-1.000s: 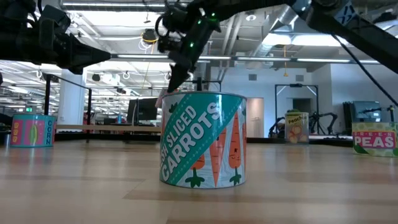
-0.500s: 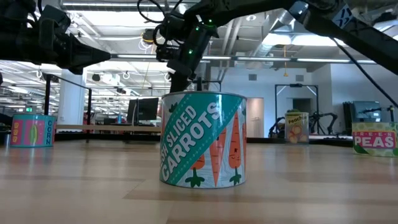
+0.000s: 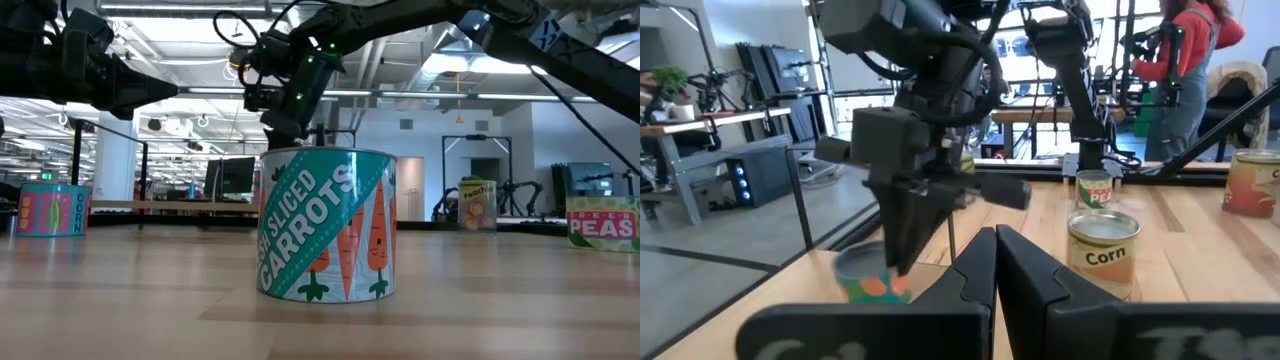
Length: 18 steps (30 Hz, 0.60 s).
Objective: Pick and place cans onto a shelf
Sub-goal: Put the canned oranges on the shelf, then put the top canned corn on the shelf
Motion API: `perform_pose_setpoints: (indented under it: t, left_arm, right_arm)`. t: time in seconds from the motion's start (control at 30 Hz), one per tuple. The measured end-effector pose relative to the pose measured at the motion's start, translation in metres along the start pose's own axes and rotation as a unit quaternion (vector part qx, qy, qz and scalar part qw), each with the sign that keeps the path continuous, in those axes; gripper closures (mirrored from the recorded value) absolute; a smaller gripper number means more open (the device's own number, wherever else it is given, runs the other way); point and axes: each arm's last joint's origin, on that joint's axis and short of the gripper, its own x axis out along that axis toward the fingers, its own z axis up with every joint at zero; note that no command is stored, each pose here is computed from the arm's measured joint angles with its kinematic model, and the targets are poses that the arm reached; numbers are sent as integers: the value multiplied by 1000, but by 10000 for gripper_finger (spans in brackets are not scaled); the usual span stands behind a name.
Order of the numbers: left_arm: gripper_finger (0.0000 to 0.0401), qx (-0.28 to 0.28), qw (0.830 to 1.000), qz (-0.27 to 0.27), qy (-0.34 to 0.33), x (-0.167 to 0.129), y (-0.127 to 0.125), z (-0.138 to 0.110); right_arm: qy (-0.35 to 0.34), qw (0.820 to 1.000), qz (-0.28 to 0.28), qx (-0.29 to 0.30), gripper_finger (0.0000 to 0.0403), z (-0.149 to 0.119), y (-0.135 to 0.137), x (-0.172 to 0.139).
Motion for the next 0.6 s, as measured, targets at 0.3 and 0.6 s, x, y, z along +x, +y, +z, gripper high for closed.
perform_pose_setpoints:
  t: [0.3,0.6]
  left_arm:
    - [401,0,1000,0,0,0,0,0]
    - [401,-2,1000,-16,-3,0,-1,0]
  right_arm:
    - [-33,999,-28,-12,255,9,-1,-10]
    - [-49,995,-18,-87,320,17,16,-86]
